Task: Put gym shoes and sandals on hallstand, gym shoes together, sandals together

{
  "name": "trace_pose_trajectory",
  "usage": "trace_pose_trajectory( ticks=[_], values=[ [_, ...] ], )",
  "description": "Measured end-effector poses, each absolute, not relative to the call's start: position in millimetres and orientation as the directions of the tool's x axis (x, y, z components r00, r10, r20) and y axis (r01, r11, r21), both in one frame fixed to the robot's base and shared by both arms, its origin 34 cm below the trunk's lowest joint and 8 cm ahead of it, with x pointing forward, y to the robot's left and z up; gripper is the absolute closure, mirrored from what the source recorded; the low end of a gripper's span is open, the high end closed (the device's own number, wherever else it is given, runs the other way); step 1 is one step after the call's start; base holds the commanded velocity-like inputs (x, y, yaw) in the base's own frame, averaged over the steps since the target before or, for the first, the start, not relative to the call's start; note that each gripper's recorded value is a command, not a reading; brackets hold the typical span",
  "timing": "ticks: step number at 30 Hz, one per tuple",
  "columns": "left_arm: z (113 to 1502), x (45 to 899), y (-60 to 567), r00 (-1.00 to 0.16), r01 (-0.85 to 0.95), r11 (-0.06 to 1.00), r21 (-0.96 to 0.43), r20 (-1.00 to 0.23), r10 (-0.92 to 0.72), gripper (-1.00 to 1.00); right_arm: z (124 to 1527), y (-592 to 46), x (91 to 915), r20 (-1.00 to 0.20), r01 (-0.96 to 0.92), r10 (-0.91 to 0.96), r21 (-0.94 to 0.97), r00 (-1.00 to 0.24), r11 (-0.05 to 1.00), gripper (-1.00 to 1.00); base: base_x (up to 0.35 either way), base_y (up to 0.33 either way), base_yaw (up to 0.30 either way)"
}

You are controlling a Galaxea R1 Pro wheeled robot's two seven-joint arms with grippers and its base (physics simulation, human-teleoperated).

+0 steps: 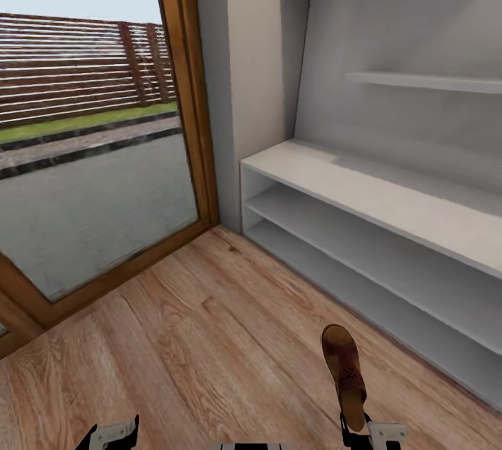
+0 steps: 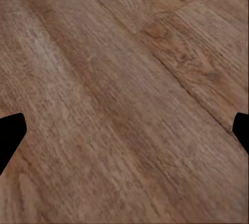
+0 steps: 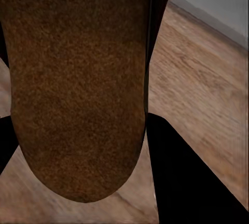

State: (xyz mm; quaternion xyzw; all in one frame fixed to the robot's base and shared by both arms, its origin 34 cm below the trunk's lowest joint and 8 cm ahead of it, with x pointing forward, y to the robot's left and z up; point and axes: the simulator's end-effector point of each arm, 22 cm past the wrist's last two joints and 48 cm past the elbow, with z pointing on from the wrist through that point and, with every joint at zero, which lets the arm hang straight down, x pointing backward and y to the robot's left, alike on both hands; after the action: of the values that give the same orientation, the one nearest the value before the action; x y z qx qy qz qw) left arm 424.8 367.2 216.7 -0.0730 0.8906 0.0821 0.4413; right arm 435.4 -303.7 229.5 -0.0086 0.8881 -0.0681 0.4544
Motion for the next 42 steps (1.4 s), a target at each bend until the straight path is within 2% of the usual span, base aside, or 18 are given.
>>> trace_pose_trajectory(
  ticks=[42],
  values=[
    [216.5, 424.4, 367.2, -0.601, -0.202, 0.976, 0.082, -0.797, -0.058, -1.00, 230.3, -304.7, 436.4, -0.808, 0.052, -0.075, -0.129, -0.584, 0.990, 1.00, 0.000, 0.000, -0.280]
  ],
)
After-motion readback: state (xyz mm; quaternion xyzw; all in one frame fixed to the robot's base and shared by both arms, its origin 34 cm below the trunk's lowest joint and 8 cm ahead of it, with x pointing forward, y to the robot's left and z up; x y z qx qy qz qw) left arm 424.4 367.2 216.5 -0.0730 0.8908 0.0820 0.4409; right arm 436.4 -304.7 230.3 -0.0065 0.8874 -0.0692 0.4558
